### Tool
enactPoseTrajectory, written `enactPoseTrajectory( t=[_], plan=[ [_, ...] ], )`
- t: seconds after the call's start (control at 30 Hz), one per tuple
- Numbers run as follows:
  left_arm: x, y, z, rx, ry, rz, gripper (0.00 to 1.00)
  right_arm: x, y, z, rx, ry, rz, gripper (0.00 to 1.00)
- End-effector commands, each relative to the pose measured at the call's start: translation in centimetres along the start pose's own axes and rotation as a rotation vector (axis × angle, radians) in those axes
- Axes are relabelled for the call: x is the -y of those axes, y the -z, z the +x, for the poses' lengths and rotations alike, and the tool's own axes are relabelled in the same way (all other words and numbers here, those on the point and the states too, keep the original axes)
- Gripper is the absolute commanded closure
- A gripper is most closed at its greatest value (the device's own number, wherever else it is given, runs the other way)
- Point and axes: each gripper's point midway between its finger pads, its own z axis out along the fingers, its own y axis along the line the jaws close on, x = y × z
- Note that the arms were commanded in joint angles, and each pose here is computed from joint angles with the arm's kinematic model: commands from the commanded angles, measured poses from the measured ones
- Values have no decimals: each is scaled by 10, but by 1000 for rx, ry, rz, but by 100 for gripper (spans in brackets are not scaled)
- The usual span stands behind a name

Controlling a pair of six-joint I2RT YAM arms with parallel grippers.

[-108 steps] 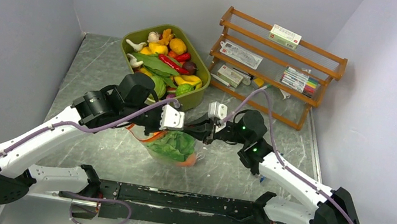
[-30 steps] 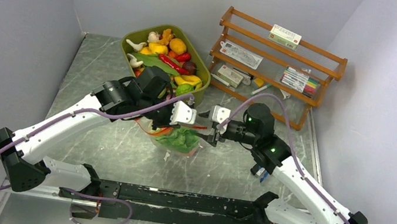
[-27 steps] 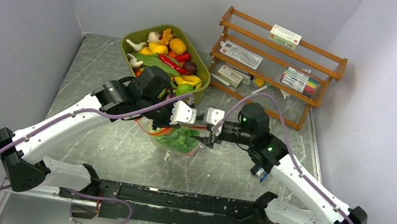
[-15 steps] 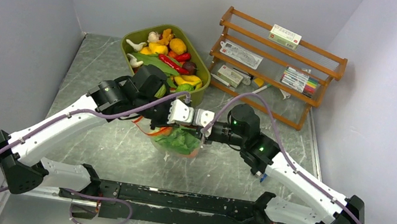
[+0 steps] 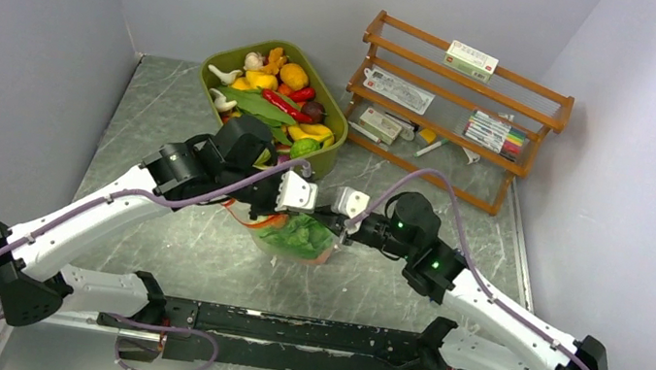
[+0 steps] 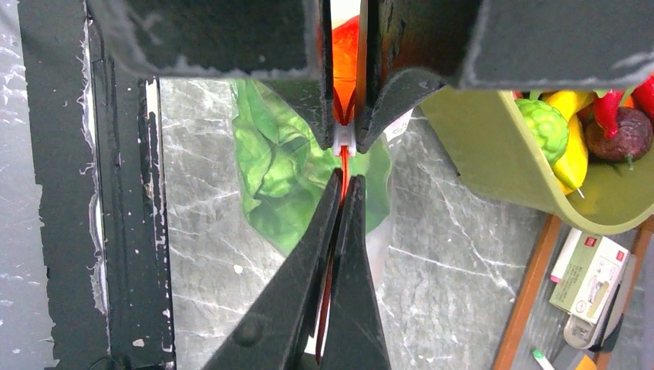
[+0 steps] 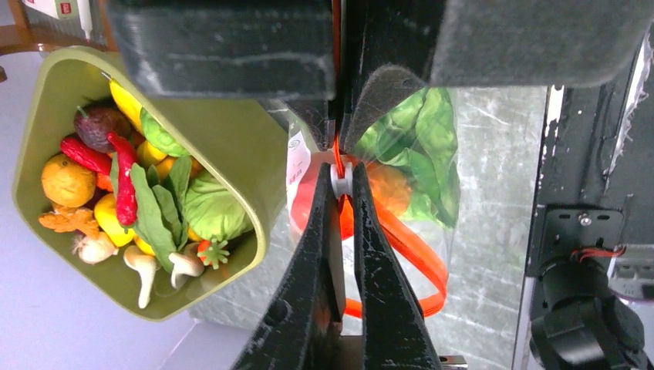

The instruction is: Place the food in the zip-top bag and seal the zipper

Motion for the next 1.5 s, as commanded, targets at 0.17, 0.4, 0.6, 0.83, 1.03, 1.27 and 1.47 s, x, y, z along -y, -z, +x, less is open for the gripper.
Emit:
enactPoseTrajectory(
  t=[0.17,0.4,0.6,0.83,1.03,1.27,1.47],
  plan=[
    [2,22,3,-21,0,-62,93,39,31,-17,55,24,222,100],
    [-2,29,2,-39,1,-87,93,46,39,-12,15,45,261,100],
    [-1,31,8,-58,13,-98,93,50,48,-4,-4,41,300,100],
    [2,28,18,-84,34,-100,93,52,52,-1,-7,37,317,100],
    [1,31,26,-104,43,-120,93,53,51,14,-39,25,331,100],
    [-24,42,10,-160,-29,-151,93,49,41,8,1,13,270,100],
    [-33,35,-34,-17,27,-146,93,29,25,37,62,-90,214,100]
  ],
)
